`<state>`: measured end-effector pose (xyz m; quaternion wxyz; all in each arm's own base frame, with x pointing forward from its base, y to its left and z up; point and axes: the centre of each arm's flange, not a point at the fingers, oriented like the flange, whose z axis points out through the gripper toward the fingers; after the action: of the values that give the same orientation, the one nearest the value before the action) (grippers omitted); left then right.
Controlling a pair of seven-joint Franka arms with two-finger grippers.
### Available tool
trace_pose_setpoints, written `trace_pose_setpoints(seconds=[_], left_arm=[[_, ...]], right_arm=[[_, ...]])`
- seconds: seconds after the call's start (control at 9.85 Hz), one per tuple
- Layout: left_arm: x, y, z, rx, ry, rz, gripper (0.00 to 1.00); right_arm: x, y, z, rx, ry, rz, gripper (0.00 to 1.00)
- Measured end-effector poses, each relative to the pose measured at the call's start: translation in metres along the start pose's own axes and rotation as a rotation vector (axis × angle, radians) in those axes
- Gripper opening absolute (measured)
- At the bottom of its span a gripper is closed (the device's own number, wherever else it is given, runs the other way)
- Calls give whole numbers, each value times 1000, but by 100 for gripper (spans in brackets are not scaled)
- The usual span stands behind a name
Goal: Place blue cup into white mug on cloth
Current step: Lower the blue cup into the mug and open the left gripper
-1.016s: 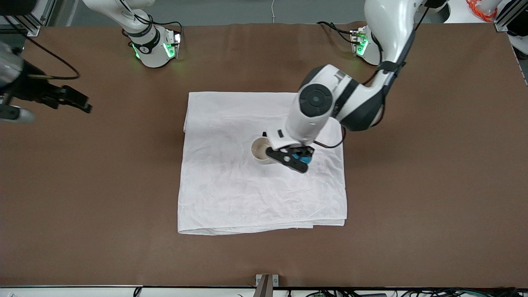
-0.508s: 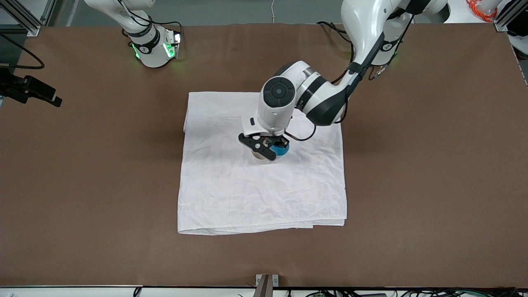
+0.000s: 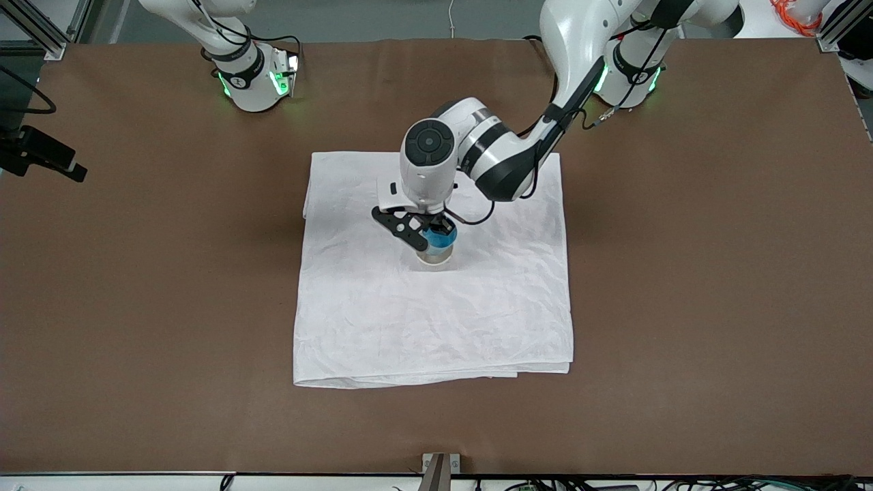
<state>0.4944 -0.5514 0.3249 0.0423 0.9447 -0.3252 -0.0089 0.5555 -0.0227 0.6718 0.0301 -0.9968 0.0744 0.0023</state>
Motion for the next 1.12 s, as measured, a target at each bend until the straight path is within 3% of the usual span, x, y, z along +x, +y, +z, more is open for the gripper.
trace_pose_setpoints(seconds=[0.61,0.81,1.02,1.12], left_arm=[[-1,9,34,58,-11,57,4],[-1,12,34,59,-9,61,14],[1,11,29,60,1,59,35],[5,6,20,61,18,53,38]], right_arm=[[1,-4,-2,-1,-9,-8,100],[-3,-4,5,-7,-53,-10,100],[-1,-4,15,-11,-77,-9,100],[-1,-3,16,-12,-80,-9,100]])
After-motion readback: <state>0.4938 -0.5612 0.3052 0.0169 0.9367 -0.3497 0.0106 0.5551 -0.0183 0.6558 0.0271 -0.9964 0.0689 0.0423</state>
